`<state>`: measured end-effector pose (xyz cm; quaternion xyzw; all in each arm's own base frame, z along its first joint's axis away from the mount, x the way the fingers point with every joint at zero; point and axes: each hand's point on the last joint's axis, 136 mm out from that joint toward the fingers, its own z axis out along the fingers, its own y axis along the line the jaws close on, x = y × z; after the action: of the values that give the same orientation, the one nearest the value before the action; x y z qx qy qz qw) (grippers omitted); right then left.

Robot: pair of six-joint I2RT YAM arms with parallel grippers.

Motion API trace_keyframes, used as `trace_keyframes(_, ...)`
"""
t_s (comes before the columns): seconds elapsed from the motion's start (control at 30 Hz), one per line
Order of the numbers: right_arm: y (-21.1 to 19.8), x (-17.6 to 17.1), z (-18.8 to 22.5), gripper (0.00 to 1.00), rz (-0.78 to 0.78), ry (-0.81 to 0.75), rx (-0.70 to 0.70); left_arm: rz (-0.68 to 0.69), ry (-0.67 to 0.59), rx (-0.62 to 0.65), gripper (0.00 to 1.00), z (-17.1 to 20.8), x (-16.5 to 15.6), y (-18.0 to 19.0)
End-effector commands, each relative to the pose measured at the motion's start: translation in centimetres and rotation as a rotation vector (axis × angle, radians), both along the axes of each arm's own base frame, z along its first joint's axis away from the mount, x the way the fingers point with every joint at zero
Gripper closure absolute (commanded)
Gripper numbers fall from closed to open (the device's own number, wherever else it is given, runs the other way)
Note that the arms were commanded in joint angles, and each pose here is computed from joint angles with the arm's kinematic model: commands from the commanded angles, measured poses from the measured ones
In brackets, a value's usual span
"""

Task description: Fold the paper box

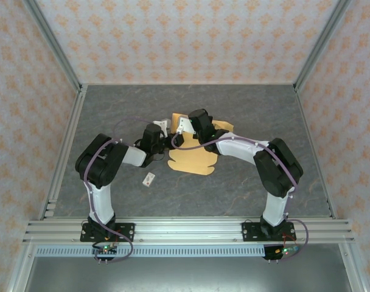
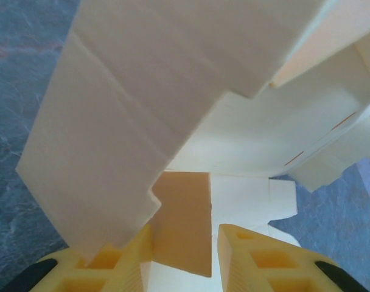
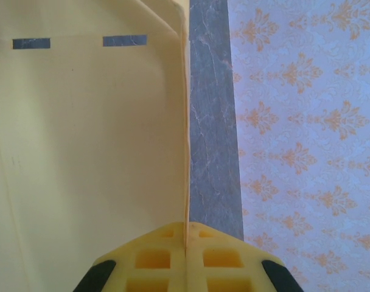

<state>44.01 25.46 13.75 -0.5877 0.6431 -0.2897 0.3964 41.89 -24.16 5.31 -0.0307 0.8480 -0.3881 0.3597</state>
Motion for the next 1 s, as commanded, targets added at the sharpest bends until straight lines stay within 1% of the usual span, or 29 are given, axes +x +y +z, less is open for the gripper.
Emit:
trace_keyframes(0.0,0.2,-0.7,-0.9,1.00,0.009,0.031,-0.005,-0.032,-0.096,-0.059,0.65,2.7,0.9,-1.5)
trace_keyframes(0.13,-0.1,-0.7,-0.6,1.00,0.001,0.024,-0.006,-0.006,-0.094,-0.022,0.64,2.6,0.8,-0.7)
trace_keyframes(0.2,-0.4,-0.6,-0.4,1.00,-0.004,0.021,-0.006,0.017,-0.111,-0.006,0.61,3.5,0.8,0.1)
trace_keyframes(0.33,-0.8,-0.7,-0.2,1.00,-0.005,0.017,-0.013,0.051,-0.108,0.044,0.56,3.6,0.5,1.8)
trace_keyframes(0.57,-1.4,-0.6,0.2,1.00,0.005,0.005,-0.021,0.096,-0.101,0.120,0.50,3.7,-0.5,5.4)
trace_keyframes(0.7,-1.4,-0.5,0.5,1.00,0.012,-0.005,-0.031,0.118,-0.126,0.139,0.47,4.7,-1.1,7.1)
trace_keyframes(0.83,-1.4,-0.3,0.6,1.00,0.021,-0.012,-0.042,0.155,-0.144,0.215,0.42,5.8,-1.0,8.9)
trace_keyframes(0.97,-1.4,-0.1,0.7,1.00,0.026,-0.025,-0.047,0.125,-0.137,0.269,0.41,5.9,-0.4,8.9)
